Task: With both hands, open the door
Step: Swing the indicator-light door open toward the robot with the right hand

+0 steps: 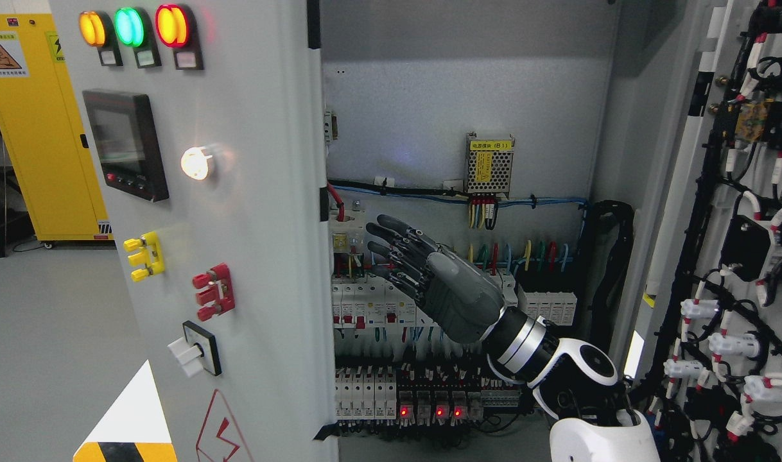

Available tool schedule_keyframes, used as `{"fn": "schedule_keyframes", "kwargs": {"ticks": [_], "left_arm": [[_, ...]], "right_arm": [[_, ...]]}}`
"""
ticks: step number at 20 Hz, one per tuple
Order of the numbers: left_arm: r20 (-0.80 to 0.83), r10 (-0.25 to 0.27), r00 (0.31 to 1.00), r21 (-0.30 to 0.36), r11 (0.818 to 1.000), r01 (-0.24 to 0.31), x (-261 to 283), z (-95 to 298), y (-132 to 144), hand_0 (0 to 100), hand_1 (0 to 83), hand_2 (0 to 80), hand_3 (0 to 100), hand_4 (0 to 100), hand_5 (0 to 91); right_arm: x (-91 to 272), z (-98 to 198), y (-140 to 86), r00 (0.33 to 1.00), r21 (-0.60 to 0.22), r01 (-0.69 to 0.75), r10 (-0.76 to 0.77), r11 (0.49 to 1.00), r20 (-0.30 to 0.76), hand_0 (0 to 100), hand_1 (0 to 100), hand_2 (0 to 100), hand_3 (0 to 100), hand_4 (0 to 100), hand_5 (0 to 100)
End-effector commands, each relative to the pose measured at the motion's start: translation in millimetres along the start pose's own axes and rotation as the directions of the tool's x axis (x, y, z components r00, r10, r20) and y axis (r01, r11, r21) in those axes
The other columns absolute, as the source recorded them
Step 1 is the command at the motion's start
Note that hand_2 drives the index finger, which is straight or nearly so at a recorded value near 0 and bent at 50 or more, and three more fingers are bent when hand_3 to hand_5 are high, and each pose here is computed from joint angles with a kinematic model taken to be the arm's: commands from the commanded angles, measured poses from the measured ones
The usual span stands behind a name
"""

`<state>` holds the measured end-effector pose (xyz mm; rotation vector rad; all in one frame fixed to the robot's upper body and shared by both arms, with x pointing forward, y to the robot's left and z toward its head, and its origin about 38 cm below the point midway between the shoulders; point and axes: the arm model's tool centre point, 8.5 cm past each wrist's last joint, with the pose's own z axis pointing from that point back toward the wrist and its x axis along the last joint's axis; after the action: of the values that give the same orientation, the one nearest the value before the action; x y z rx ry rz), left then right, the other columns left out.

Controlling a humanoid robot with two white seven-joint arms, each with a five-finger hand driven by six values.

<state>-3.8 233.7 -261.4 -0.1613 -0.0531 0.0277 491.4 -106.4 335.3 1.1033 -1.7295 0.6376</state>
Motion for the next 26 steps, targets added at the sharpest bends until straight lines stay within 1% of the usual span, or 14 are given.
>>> {"fn": "schedule_keyframes", "kwargs": {"ticks": [1,5,7,9,11,12,14,17,19,22,23,24,26], "left_arm": [[0.030,-0.007,1.000,-0.020,1.000,0.007,19,-3,-13,12,55.6,0.0,0,0,0.0],[0.030,-0.005,1.000,-0.021,1.000,0.006,19,-3,-14,12,55.6,0.0,0,0,0.0],[0.032,-0.005,0.999,-0.021,1.000,0.006,20,-3,-14,12,55.6,0.0,0,0,0.0],[0.033,-0.006,0.999,-0.021,1.000,0.006,21,-3,-14,12,55.6,0.0,0,0,0.0],[0.033,-0.006,0.999,-0.021,1.000,0.006,21,-3,-14,12,55.6,0.0,0,0,0.0],[0.033,-0.006,0.999,-0.021,1.000,0.006,21,-3,-14,12,55.6,0.0,0,0,0.0],[0.033,-0.006,0.999,-0.021,1.000,0.006,21,-3,-14,12,55.6,0.0,0,0,0.0],[0.035,-0.006,0.999,-0.022,1.000,0.007,22,-4,-14,12,55.6,0.0,0,0,0.0],[0.036,-0.008,0.999,-0.022,1.000,0.009,23,-4,-14,12,55.6,0.0,0,0,0.0],[0.039,-0.009,0.999,-0.020,1.000,0.009,24,-3,-13,12,55.6,0.0,0,0,0.0],[0.039,-0.009,0.999,-0.020,1.000,0.009,24,-3,-13,12,55.6,0.0,0,0,0.0],[0.039,-0.007,0.999,-0.022,1.000,0.008,24,-4,-14,12,55.6,0.0,0,0,0.0],[0.039,-0.007,0.999,-0.022,1.000,0.008,24,-4,-14,12,55.6,0.0,0,0,0.0]], "right_arm": [[-12,-4,27,1.000,0.068,-0.011,0.013,0.998,-0.022,0,50,4,0,0,0],[-49,-9,49,0.994,0.115,0.030,-0.017,0.993,-0.112,0,50,4,0,0,0],[-70,-11,65,0.987,0.148,0.056,-0.033,0.987,-0.156,0,50,4,0,0,0],[-88,-15,89,0.981,0.204,0.076,-0.037,0.976,-0.190,0,50,4,0,0,0],[-100,-22,105,0.974,0.247,0.086,-0.030,0.965,-0.222,0,50,4,0,0,0],[-109,-25,117,0.969,0.277,0.097,-0.027,0.956,-0.246,0,50,4,0,0,0],[-132,-26,139,0.956,0.312,0.127,-0.032,0.942,-0.292,0,50,4,0,0,0],[-153,-34,169,0.942,0.378,0.156,-0.022,0.913,-0.334,0,50,4,0,0,0],[-161,-36,178,0.935,0.380,0.166,-0.023,0.910,-0.354,0,50,4,0,0,0],[-168,-46,184,0.935,0.299,0.143,-0.029,0.944,-0.353,0,50,4,0,0,0],[-170,-47,187,0.937,0.283,0.126,-0.021,0.951,-0.348,0,50,4,0,0,0],[-171,-50,190,0.942,0.285,0.110,-0.008,0.952,-0.336,0,50,4,0,0,0],[-174,-52,202,0.949,0.317,0.094,0.011,0.944,-0.316,0,50,4,0,0,0]]}}
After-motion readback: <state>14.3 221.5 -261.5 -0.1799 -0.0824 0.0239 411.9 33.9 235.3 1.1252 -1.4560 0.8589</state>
